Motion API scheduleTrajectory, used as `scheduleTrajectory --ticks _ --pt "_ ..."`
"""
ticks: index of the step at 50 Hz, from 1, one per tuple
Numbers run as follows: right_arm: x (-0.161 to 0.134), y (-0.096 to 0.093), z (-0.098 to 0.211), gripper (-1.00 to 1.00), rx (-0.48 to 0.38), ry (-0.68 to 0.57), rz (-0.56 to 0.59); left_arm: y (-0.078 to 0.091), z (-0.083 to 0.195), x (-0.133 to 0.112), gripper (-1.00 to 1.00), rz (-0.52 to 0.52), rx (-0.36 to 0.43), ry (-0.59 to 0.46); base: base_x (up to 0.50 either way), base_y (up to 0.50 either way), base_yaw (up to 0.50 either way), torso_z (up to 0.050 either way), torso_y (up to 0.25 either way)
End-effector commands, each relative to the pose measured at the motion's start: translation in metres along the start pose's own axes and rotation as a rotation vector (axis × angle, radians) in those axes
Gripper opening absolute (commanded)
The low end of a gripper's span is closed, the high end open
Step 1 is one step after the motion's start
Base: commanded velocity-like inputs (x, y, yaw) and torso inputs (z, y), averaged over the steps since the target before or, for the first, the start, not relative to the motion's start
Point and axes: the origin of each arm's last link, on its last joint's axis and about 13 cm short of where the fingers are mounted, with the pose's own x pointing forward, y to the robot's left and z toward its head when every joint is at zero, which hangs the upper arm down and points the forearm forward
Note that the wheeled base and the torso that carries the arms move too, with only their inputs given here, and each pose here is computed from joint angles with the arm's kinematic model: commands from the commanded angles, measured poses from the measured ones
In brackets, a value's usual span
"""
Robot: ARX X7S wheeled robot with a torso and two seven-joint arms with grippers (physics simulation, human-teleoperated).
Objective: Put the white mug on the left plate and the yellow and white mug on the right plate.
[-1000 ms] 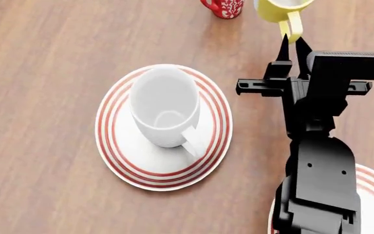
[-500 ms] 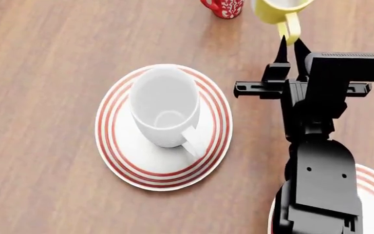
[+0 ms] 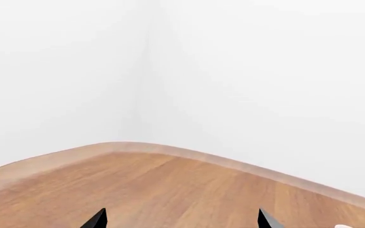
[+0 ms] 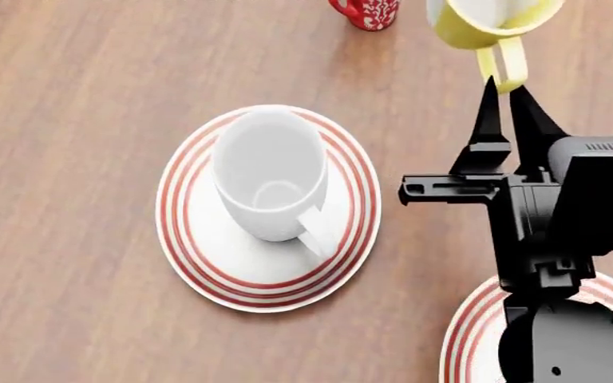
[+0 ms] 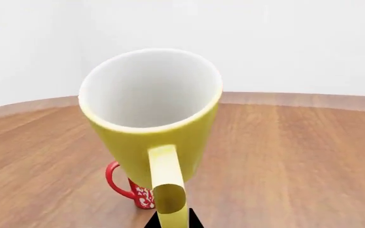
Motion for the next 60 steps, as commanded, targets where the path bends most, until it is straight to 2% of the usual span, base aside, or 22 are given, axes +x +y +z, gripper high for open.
scheduleTrajectory --ticks 1,15,26,33,44,52,60 --pt "-0.036 -0.005 0.028 -1.00 -0.018 -0.038 0.010 0.001 0.000 0.001 1.00 0.001 0.001 0.001 0.00 0.00 0.00 0.000 0.000" --pt "-0.105 -0.012 0.052 -1.00 -0.106 -0.024 0.045 0.000 -0.002 0.000 1.00 -0.001 0.002 0.002 0.00 0.00 0.00 0.000 0.000" --pt "-0.153 -0.011 0.061 -1.00 -0.126 0.024 0.081 0.000 -0.003 0.002 1.00 -0.004 0.004 0.005 0.00 0.00 0.00 0.000 0.001" --pt "-0.169 -0.016 0.076 -1.00 -0.143 0.000 0.055 -0.002 -0.002 0.003 1.00 -0.011 0.002 0.000 0.00 0.00 0.00 0.000 0.000" --pt "-0.192 -0.021 0.087 -1.00 -0.173 0.044 0.016 -0.001 -0.002 0.005 1.00 -0.009 0.004 0.001 0.00 0.00 0.00 0.000 0.000" --pt "-0.212 -0.023 0.087 -1.00 -0.206 0.170 0.023 -0.001 -0.002 0.004 1.00 -0.005 0.002 -0.003 0.00 0.00 0.00 0.000 0.000" --pt "-0.226 -0.026 0.086 -1.00 -0.205 0.220 0.019 -0.002 -0.003 0.004 1.00 -0.010 0.002 -0.001 0.00 0.00 0.00 0.000 0.000"
